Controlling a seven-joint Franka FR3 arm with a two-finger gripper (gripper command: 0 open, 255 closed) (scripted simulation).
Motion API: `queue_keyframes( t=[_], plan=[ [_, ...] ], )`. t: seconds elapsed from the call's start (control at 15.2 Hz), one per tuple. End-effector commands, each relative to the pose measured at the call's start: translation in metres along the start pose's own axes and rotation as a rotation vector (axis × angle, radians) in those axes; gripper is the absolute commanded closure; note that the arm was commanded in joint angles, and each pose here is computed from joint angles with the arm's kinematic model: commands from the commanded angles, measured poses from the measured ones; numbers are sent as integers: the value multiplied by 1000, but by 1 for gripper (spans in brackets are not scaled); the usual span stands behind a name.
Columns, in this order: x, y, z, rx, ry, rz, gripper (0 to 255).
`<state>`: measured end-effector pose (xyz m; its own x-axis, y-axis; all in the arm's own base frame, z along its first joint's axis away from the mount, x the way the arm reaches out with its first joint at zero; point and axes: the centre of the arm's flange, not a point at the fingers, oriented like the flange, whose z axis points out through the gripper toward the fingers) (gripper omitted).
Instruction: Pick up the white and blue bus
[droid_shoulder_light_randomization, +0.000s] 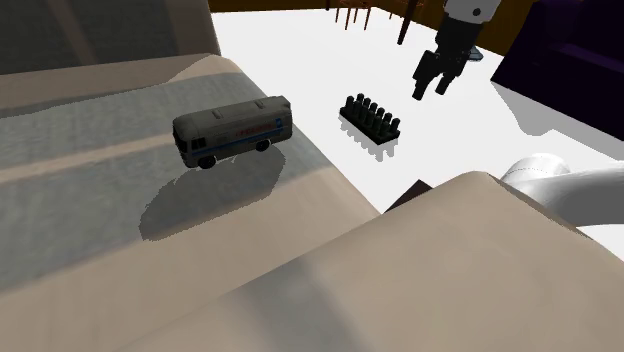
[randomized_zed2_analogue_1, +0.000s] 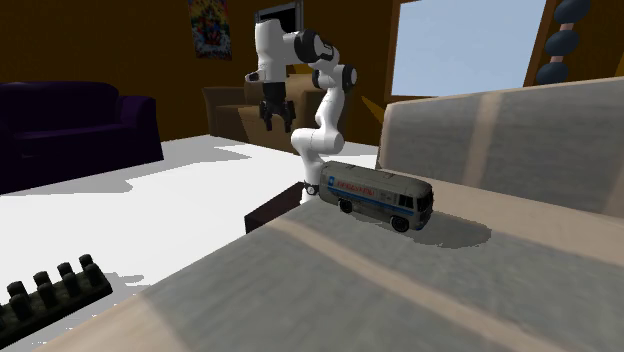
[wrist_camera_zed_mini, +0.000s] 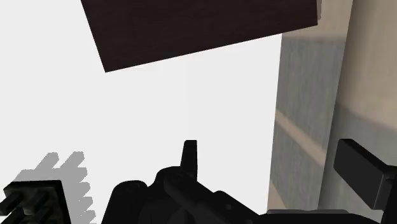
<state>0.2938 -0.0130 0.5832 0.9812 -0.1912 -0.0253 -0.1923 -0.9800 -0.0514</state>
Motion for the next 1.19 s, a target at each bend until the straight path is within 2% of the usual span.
queue_keyframes(
  t=[0.0, 0.53, 1.12],
  plan=[
    [0, 0, 0, 0, 0, 0, 0],
    [14, -104, -1, 0, -53, 330, 0],
    [68, -208, 0, 1, -113, 702, 0]
  ],
)
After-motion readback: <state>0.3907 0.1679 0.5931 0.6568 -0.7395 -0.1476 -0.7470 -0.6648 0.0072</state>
